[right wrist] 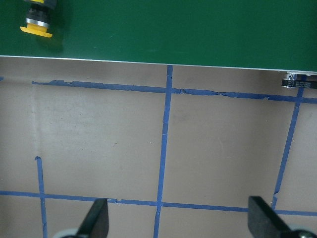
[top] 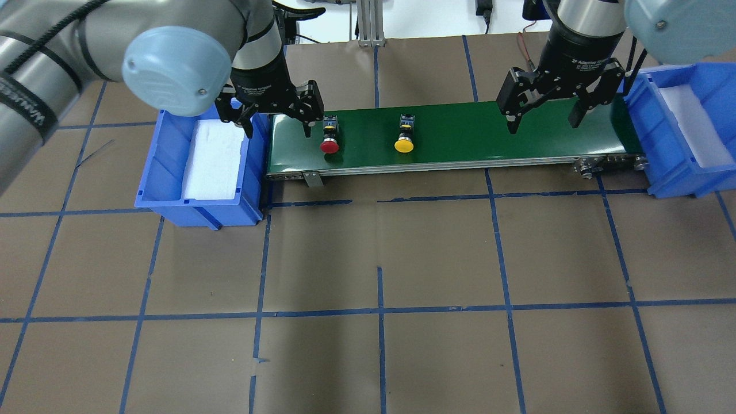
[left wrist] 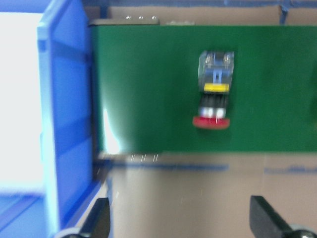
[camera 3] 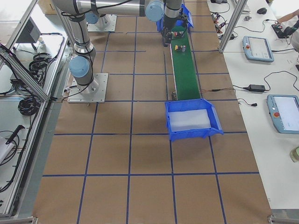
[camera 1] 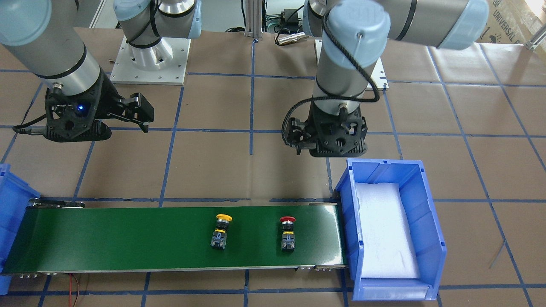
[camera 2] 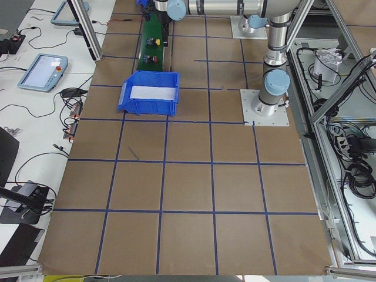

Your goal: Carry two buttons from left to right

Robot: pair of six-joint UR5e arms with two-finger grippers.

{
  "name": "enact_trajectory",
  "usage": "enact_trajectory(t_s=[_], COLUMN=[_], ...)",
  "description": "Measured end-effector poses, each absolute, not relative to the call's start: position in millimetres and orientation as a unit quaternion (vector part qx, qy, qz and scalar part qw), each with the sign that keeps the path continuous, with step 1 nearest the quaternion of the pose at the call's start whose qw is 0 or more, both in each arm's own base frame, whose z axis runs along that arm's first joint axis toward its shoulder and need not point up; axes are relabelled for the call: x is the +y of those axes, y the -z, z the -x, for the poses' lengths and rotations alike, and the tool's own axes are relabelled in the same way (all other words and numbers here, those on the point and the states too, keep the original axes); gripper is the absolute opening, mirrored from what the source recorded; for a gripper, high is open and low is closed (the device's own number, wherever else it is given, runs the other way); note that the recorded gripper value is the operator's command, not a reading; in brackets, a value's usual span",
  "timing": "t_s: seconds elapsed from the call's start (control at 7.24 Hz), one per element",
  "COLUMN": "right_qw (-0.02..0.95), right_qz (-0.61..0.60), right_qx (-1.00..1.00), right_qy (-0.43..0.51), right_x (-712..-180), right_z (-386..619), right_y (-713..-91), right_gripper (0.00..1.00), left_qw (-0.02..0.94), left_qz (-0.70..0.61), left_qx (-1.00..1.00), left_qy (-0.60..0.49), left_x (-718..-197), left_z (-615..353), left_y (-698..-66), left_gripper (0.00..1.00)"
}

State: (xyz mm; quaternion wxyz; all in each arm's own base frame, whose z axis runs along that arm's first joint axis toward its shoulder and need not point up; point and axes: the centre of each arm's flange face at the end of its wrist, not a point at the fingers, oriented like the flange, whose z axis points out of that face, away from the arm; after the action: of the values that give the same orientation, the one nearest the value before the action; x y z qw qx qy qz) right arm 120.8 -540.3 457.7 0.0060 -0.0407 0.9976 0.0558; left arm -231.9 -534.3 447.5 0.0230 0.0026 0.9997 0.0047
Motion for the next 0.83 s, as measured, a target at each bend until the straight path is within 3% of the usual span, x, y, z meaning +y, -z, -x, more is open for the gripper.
enact_trajectory(t_s=[0.28,0.83], right_qw=[0.006,0.007], right_qz=[0.04,0.038], right_qx=[0.998,0.998], right_qy=[-0.055,-0.054], right_x=[-541,-543], right_z=[-119,-112], right_y=[-458,-458], right_gripper=[1.0,1.0], left_qw=[0.02,0.02], left_qz=[0.003,-0.023], left_qx=[1.0,0.999], left_qy=[-0.006,0.009], left_x=[-500,-489], left_z=[218,191], left_y=[-458,-456], left_gripper=[1.0,1.0])
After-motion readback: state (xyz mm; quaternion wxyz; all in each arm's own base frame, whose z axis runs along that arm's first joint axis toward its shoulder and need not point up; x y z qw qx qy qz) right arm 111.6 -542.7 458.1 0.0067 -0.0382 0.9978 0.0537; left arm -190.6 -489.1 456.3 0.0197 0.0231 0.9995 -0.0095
